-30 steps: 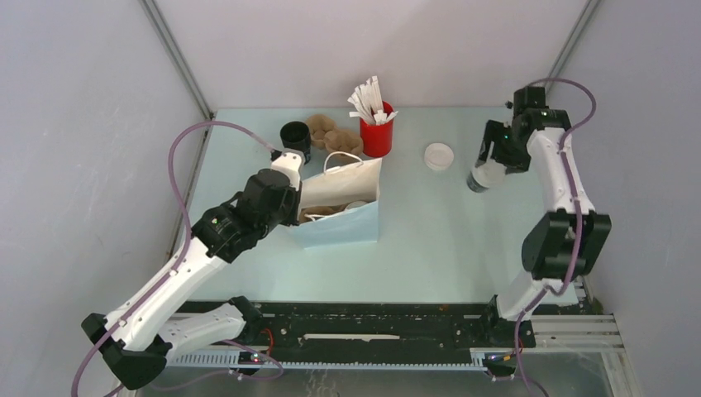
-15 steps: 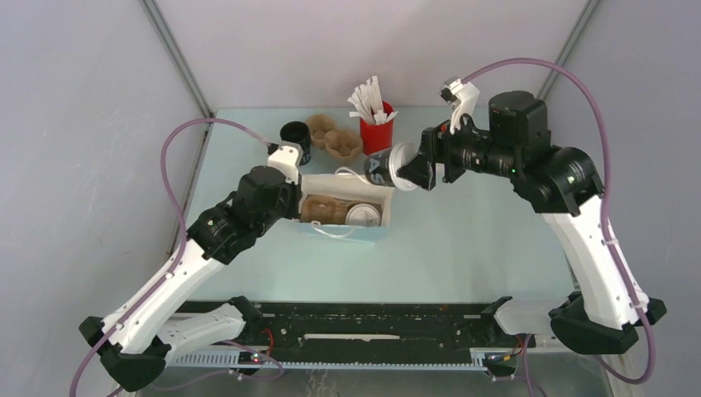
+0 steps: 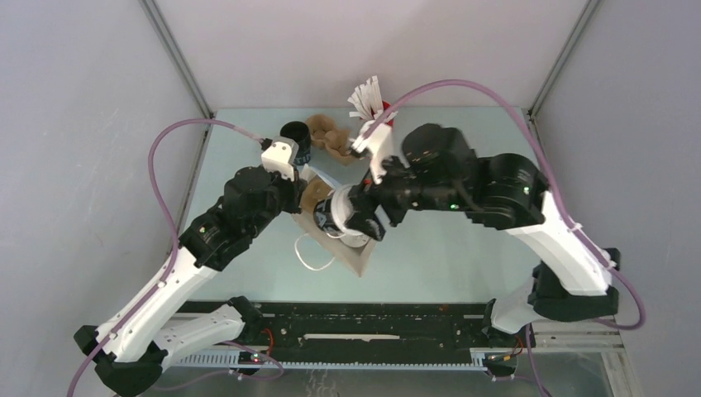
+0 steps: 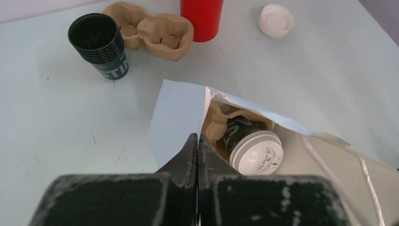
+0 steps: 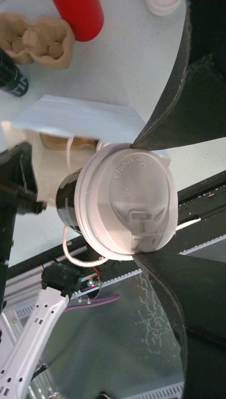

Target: Pack the takeout coffee

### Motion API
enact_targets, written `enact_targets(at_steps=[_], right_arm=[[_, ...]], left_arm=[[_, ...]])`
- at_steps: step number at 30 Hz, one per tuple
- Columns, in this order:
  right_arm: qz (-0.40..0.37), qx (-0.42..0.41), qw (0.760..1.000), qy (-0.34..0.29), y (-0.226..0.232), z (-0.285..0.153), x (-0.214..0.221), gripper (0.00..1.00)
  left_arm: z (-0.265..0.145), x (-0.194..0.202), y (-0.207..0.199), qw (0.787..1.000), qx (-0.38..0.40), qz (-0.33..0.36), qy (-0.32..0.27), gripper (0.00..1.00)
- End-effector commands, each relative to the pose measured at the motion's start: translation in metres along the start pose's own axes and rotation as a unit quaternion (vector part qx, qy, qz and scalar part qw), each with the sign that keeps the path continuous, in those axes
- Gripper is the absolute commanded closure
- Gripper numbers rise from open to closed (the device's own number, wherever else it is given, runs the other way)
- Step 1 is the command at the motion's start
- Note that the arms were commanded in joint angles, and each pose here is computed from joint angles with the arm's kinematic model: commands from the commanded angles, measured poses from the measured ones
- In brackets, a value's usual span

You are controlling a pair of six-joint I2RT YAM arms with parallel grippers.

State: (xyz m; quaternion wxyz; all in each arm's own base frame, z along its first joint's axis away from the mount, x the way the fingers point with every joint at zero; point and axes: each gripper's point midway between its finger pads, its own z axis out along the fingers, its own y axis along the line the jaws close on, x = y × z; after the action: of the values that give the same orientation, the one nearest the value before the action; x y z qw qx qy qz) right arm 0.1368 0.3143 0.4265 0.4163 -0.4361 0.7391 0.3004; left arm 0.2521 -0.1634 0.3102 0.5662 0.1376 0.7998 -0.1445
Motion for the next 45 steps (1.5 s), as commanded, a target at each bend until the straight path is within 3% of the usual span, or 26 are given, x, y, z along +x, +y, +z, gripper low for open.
enact_targets(at_steps=[1,4,11,16,26,30,37,45], right_arm=[[-0.039,0.039,0.998,-0.007,0.014,-0.002,-0.015,0.32],[-0.051,0.032,0.998,-0.013,0.036,0.003,-0.022,0.33],[-0.025,0.059,0.998,-0.002,0.041,0.022,-0.013,0.38],[-0.033,0.129,0.99,0.038,0.019,0.045,0.008,0.39],[-0.122,0.243,0.957,0.098,-0.022,0.086,0.03,0.43],[-0.14,0.241,0.956,0.094,-0.03,0.108,0.038,0.44],[-0.126,0.135,0.982,0.044,0.001,0.132,0.041,0.44],[-0.111,0.261,0.958,0.043,-0.055,0.13,0.054,0.43]], left_arm=[[-0.001,-0.001,0.0,1.0,0.009,0.013,-0.014,1.0],[-0.002,0.003,0.002,1.0,0.007,0.023,-0.008,1.0],[-0.005,0.001,0.003,0.999,0.009,0.04,-0.007,1.0],[-0.005,0.0,0.0,0.999,0.015,0.04,-0.008,1.0],[-0.004,-0.003,-0.002,0.999,0.02,0.042,-0.005,1.0],[-0.007,-0.004,-0.003,0.999,0.026,0.048,-0.007,1.0],[-0.011,-0.008,-0.006,0.998,0.04,0.052,-0.019,1.0],[-0.011,-0.008,-0.011,0.998,0.05,0.045,-0.019,1.0]])
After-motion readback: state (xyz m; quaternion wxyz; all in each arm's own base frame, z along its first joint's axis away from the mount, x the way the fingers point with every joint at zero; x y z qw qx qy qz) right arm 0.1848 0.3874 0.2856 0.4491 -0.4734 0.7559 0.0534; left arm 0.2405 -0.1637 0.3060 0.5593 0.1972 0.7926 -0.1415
